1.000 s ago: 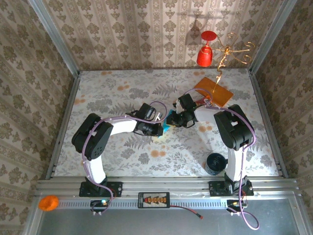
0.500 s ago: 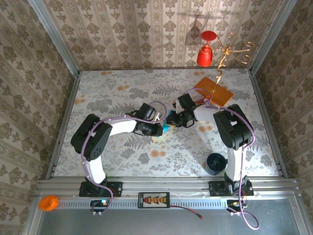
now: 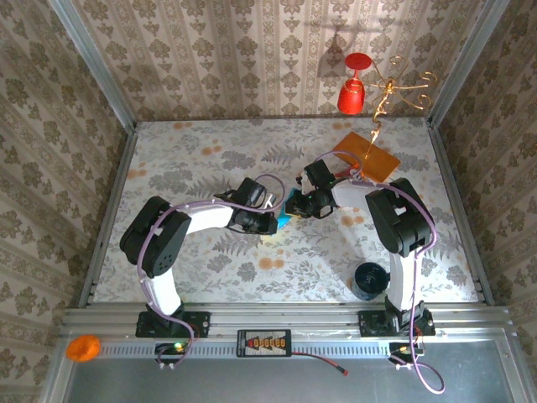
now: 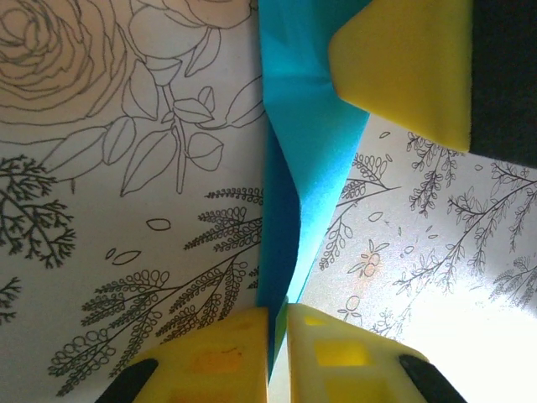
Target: Fold a paper plane with a square sheet of paper (pick it up from the middle)
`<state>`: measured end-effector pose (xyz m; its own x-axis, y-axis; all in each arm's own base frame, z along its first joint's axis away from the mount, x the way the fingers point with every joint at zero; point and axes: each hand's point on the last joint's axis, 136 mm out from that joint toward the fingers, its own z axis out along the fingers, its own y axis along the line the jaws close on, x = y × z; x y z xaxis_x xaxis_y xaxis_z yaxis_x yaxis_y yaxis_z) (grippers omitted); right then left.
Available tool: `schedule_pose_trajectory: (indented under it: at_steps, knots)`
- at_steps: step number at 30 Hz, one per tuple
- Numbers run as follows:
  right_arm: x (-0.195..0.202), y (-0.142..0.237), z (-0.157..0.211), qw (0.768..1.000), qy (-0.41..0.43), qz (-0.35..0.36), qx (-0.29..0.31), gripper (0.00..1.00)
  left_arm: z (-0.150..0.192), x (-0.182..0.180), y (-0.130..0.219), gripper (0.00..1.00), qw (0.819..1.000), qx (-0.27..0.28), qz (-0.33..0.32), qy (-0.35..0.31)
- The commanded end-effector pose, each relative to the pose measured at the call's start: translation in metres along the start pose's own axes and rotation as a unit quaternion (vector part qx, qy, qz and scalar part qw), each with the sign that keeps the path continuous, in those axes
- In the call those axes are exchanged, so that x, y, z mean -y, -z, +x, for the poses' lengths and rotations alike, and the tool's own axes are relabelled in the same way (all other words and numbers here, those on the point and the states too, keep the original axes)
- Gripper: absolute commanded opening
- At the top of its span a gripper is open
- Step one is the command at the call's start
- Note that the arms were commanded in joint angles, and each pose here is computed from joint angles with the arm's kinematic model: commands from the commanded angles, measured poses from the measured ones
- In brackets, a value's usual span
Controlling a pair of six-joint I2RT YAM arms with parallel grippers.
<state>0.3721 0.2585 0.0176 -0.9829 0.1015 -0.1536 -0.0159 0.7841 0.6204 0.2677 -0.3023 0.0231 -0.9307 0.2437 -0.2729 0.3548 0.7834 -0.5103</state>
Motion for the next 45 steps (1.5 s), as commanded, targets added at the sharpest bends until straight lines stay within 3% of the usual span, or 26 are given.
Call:
schedule_pose_trajectory:
  at_steps: [1,8,14,18,26,45]
  knots:
    - [0.025,-0.010,0.008,0.999,-0.012,0.049,-0.015,0.18,0.021,-0.014,0.000,0.14,0.999,-0.031,-0.027,0.005]
    - [0.024,-0.009,0.008,0.999,-0.013,0.048,-0.015,0.18,0.021,-0.012,0.001,0.15,0.999,-0.035,-0.026,0.003]
    - [0.024,-0.008,0.008,0.999,-0.014,0.046,-0.015,0.18,-0.013,0.005,0.035,0.24,0.998,0.042,-0.032,-0.022]
    - [0.025,-0.009,0.008,0.999,-0.019,0.045,-0.015,0.18,-0.026,0.020,0.037,0.22,0.998,0.065,-0.002,-0.026]
    - [0.026,-0.009,0.009,0.999,-0.023,0.045,-0.015,0.17,-0.022,0.032,0.014,0.15,0.998,0.041,0.021,-0.033]
    - [0.028,-0.009,0.009,0.998,-0.026,0.053,-0.018,0.17,-0.010,0.017,-0.007,0.13,1.000,0.002,0.004,-0.022]
